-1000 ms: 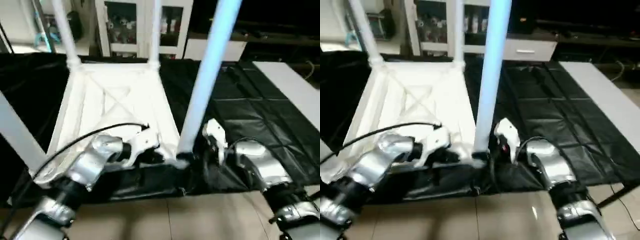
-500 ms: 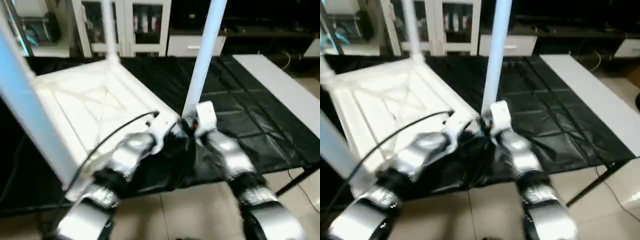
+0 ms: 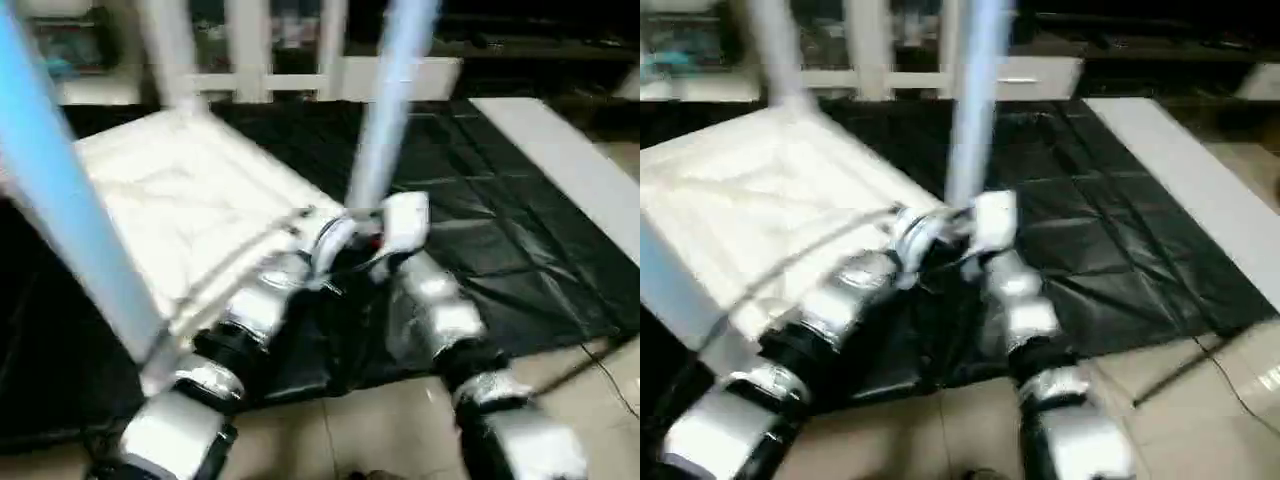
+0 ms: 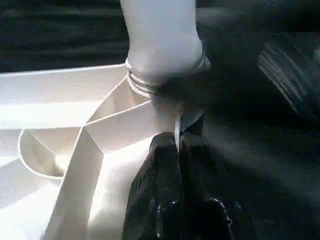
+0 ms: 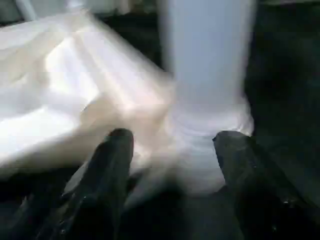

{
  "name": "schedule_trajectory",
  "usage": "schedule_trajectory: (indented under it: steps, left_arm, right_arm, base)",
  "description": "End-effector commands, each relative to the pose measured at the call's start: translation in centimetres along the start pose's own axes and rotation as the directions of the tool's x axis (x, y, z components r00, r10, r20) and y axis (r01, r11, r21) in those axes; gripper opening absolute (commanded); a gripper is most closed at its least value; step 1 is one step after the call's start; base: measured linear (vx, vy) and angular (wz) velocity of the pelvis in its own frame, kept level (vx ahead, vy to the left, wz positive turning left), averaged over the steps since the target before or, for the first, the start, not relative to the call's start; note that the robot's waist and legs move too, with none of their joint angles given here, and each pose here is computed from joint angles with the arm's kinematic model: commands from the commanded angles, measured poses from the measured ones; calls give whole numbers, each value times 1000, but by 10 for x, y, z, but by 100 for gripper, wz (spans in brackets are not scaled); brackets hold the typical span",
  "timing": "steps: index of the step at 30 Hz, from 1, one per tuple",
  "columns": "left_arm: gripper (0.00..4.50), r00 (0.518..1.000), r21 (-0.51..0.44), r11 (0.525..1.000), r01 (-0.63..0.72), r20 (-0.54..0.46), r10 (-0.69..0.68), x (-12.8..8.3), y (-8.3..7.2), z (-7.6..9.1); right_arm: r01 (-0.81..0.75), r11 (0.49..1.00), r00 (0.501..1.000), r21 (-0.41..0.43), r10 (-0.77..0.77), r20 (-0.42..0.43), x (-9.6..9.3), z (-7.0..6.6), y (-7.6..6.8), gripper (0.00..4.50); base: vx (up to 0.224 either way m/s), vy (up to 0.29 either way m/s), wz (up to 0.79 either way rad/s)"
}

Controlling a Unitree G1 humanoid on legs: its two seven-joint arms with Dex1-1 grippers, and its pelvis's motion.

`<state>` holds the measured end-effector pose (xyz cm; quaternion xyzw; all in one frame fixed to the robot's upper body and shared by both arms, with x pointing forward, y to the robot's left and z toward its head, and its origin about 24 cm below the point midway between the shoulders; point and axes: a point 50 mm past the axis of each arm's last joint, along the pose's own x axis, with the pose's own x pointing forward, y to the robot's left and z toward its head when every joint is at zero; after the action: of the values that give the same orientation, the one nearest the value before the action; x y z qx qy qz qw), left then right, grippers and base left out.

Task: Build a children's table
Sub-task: Rotate leg to tighten

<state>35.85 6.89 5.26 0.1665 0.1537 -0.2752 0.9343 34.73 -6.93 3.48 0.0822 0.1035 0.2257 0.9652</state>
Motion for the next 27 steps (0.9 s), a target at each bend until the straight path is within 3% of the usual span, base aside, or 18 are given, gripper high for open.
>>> schedule_trajectory:
  steps: [1, 6, 9, 11, 14, 16, 19, 27]
  left_arm:
    - [0, 996, -11, 1000, 10, 86, -9, -2, 1, 11]
    - [0, 953, 32, 954, 299, 52, -300, -21, -8, -12]
    - [0, 930, 39, 930, 366, 16, -367, -29, -6, -22]
    - [0, 905, 59, 903, 425, -29, -424, -38, 0, -32]
    - [0, 874, 71, 871, 486, -72, -481, -48, 7, -39]
    - [0, 841, 92, 836, 541, -84, -535, -54, 8, -40]
    - [0, 718, 124, 707, 696, -137, -683, -71, 5, -45]
    - [0, 615, 157, 595, 788, -235, -753, -80, 4, -50]
  right_arm:
    - [-66, 997, 998, -26, 67, 20, -1, 6, 1, 311]
    - [-173, 975, 983, -142, 179, 33, -28, 23, -29, 348]
    - [-245, 950, 968, -195, 249, -4, -41, 26, -38, 367]
    - [-367, 896, 930, -250, 357, -87, -61, 26, -49, 391]
    - [-497, 831, 866, -249, 457, -203, -84, 25, -58, 402]
    - [-539, 806, 838, -243, 488, -244, -93, 25, -62, 426]
    - [-592, 772, 800, -233, 528, -285, -101, 26, -65, 445]
    - [-680, 698, 725, -224, 597, -342, -99, 22, -53, 447]
  base:
    - [0, 0, 0]
    - [0, 0, 0]
    - [0, 0, 0]
    - [0, 0, 0]
    - [0, 0, 0]
    - [0, 0, 0]
    - [0, 0, 0]
    - [0, 0, 0]
